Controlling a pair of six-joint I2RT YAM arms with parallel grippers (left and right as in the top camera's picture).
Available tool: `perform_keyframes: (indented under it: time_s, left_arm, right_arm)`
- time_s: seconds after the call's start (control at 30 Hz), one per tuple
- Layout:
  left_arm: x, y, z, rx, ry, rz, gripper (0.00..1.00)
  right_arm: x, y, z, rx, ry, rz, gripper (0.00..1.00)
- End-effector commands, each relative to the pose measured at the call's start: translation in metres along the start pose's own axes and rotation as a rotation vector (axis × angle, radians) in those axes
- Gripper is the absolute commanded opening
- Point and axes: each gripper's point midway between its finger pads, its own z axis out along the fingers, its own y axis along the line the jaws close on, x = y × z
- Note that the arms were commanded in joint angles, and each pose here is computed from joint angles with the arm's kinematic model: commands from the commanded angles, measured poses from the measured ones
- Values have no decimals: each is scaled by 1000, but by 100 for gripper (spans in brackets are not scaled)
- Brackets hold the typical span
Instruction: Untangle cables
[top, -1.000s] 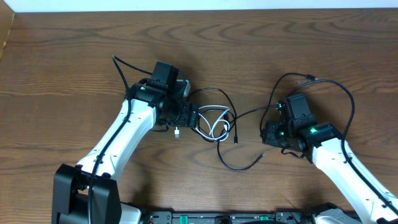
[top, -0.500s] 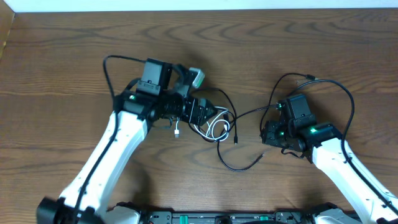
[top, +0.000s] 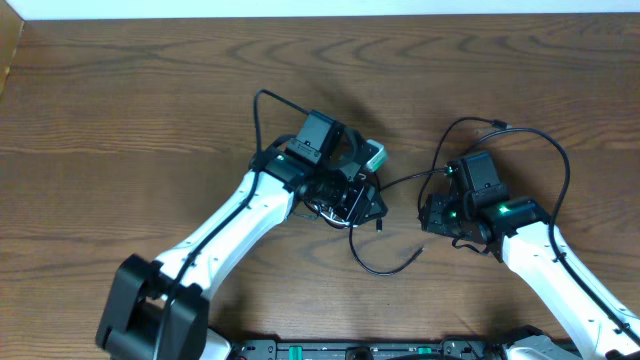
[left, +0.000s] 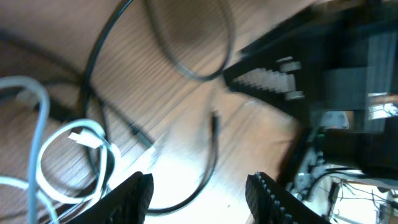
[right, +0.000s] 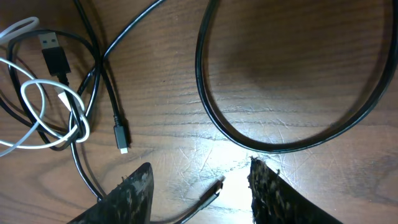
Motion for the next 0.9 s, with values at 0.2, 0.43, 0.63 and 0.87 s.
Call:
perform_keyframes:
  time_s: [0.2,0.43,0.63,0.87]
  left_arm:
    - [17,96,6,-454,94,-44,53]
    - [30,105,23,-440,151,-75,53]
    - [19,98,29,-384,109,-59,53]
    - [18,100,31,-383,94,-50,53]
  right_arm:
    - [1,-1,1,1,5,-11,47]
    - [1,-1,1,1,5,-11,46]
    - [1,-1,1,2,5,-11,47]
    - [1,-1,1,2,5,-11,47]
